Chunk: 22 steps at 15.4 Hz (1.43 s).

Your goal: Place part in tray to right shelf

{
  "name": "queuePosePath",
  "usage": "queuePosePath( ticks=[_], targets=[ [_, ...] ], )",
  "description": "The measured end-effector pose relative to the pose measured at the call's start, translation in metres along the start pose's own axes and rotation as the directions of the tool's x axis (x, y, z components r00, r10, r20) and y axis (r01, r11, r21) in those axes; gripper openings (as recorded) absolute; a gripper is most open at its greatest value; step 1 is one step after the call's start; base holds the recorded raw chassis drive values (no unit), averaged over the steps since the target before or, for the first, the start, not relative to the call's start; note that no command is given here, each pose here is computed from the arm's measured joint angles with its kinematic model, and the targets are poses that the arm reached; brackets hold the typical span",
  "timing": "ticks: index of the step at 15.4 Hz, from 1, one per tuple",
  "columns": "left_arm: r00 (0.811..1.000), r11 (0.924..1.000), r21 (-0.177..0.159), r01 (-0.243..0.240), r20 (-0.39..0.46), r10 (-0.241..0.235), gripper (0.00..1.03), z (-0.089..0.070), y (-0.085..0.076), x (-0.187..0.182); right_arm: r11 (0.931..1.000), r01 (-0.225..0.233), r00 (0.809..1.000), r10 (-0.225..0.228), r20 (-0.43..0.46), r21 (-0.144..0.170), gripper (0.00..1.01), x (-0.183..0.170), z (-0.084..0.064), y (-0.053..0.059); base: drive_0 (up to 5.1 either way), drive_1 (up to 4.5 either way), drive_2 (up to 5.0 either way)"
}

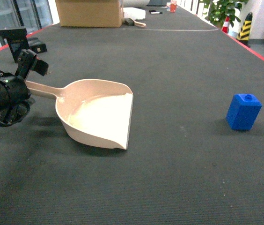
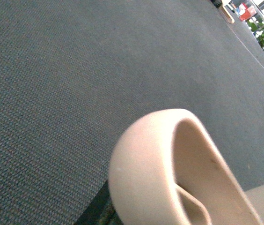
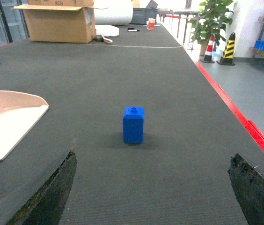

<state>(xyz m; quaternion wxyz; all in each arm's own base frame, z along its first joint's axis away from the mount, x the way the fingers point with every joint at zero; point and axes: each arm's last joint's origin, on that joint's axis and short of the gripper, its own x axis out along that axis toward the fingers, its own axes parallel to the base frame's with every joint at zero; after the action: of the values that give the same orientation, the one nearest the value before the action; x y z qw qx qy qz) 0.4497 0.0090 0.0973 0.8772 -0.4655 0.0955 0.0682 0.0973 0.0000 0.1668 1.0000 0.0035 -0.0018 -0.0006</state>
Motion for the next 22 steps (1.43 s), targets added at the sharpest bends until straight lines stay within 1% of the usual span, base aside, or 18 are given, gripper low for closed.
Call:
queuePosePath(
  ticks=[2, 3, 4, 5, 6, 7, 8, 10, 11, 12, 14, 16, 17, 18, 19, 20, 21, 22],
  targets=[
    [1.000, 0.9993, -0.033, 0.015, 0.003, -0.015, 0.75, -0.002, 0.006, 0.007, 1.0000, 0.000, 1.000, 0.000, 0.000, 0.000, 0.98, 0.000, 0.000, 0.000, 0.0, 0.00, 0.0],
    [0.999, 0.9972, -0.067, 0.033, 0.008, -0.033, 0.61, -0.002, 0.009, 0.009, 1.0000, 0.000, 1.000, 0.000, 0.000, 0.000, 0.98, 0.000, 0.000, 0.000, 0.0, 0.00, 0.0],
    [0.999, 0.9955, -0.078, 0.053, 0.007, -0.052, 0.52, -0.002, 0.009, 0.010, 1.0000, 0.000, 1.000, 0.000, 0.000, 0.000, 0.98, 0.000, 0.000, 0.000, 0.0, 0.00, 0.0],
    [0.997, 0.9919, -0.098, 0.080, 0.022, -0.079, 0.39, -0.002, 0.007, 0.010, 1.0000, 0.000, 1.000, 0.000, 0.000, 0.000, 0.98, 0.000, 0.000, 0.000, 0.0, 0.00, 0.0],
    [0.996, 0.9886, -0.119, 0.092, 0.029, -0.089, 0.30, 0.000, 0.006, 0.011, 1.0000, 0.000, 1.000, 0.000, 0.000, 0.000, 0.98, 0.000, 0.000, 0.000, 0.0, 0.00, 0.0],
    [0.994, 0.9816, -0.158, 0.108, 0.036, -0.104, 0.19, 0.000, 0.005, 0.013, 1.0000, 0.000, 1.000, 0.000, 0.000, 0.000, 0.98, 0.000, 0.000, 0.000, 0.0, 0.00, 0.0],
    [0.992, 0.9755, -0.181, 0.124, 0.039, -0.119, 0.17, 0.001, 0.003, 0.014, 1.0000, 0.000, 1.000, 0.000, 0.000, 0.000, 0.98, 0.000, 0.000, 0.000, 0.0, 0.00, 0.0],
    [0.988, 0.9644, -0.215, 0.154, 0.046, -0.148, 0.16, -0.002, 0.000, 0.012, 1.0000, 0.000, 1.000, 0.000, 0.000, 0.000, 0.98, 0.000, 0.000, 0.000, 0.0, 0.00, 0.0],
    [0.985, 0.9599, -0.220, 0.173, 0.049, -0.166, 0.15, -0.004, -0.003, 0.007, 1.0000, 0.000, 1.000, 0.000, 0.000, 0.000, 0.98, 0.000, 0.000, 0.000, 0.0, 0.00, 0.0],
    [0.982, 0.9573, -0.220, 0.188, 0.047, -0.182, 0.15, -0.005, -0.007, 0.004, 1.0000, 0.000, 1.000, 0.000, 0.000, 0.000, 0.98, 0.000, 0.000, 0.000, 0.0, 0.00, 0.0],
    [0.967, 0.9434, -0.213, 0.254, 0.023, -0.255, 0.14, -0.008, -0.025, -0.002, 1.0000, 0.000, 1.000, 0.000, 0.000, 0.000, 0.98, 0.000, 0.000, 0.000, 0.0, 0.00, 0.0],
    [0.944, 0.9223, -0.212, 0.324, 0.010, -0.329, 0.13, -0.014, -0.045, -0.007, 1.0000, 0.000, 1.000, 0.000, 0.000, 0.000, 0.98, 0.000, 0.000, 0.000, 0.0, 0.00, 0.0],
    [0.938, 0.9164, -0.211, 0.340, 0.004, -0.347, 0.13, -0.015, -0.049, -0.008, 1.0000, 0.000, 1.000, 0.000, 0.000, 0.000, 0.98, 0.000, 0.000, 0.000, 0.0, 0.00, 0.0],
    [0.928, 0.9080, -0.211, 0.362, -0.004, -0.371, 0.13, -0.017, -0.055, -0.010, 1.0000, 0.000, 1.000, 0.000, 0.000, 0.000, 0.98, 0.000, 0.000, 0.000, 0.0, 0.00, 0.0],
    [0.912, 0.8911, -0.222, 0.396, -0.022, -0.410, 0.13, -0.024, -0.067, -0.015, 1.0000, 0.000, 1.000, 0.000, 0.000, 0.000, 0.98, 0.000, 0.000, 0.000, 0.0, 0.00, 0.0],
    [0.894, 0.8718, -0.240, 0.427, -0.031, -0.447, 0.13, -0.031, -0.077, -0.020, 1.0000, 0.000, 1.000, 0.000, 0.000, 0.000, 0.98, 0.000, 0.000, 0.000, 0.0, 0.00, 0.0],
    [0.870, 0.8434, -0.274, 0.462, -0.042, -0.491, 0.13, -0.039, -0.088, -0.025, 1.0000, 0.000, 1.000, 0.000, 0.000, 0.000, 0.98, 0.000, 0.000, 0.000, 0.0, 0.00, 0.0],
    [0.850, 0.8166, -0.314, 0.484, -0.052, -0.524, 0.13, -0.047, -0.096, -0.031, 1.0000, 0.000, 1.000, 0.000, 0.000, 0.000, 0.98, 0.000, 0.000, 0.000, 0.0, 0.00, 0.0]
  ],
)
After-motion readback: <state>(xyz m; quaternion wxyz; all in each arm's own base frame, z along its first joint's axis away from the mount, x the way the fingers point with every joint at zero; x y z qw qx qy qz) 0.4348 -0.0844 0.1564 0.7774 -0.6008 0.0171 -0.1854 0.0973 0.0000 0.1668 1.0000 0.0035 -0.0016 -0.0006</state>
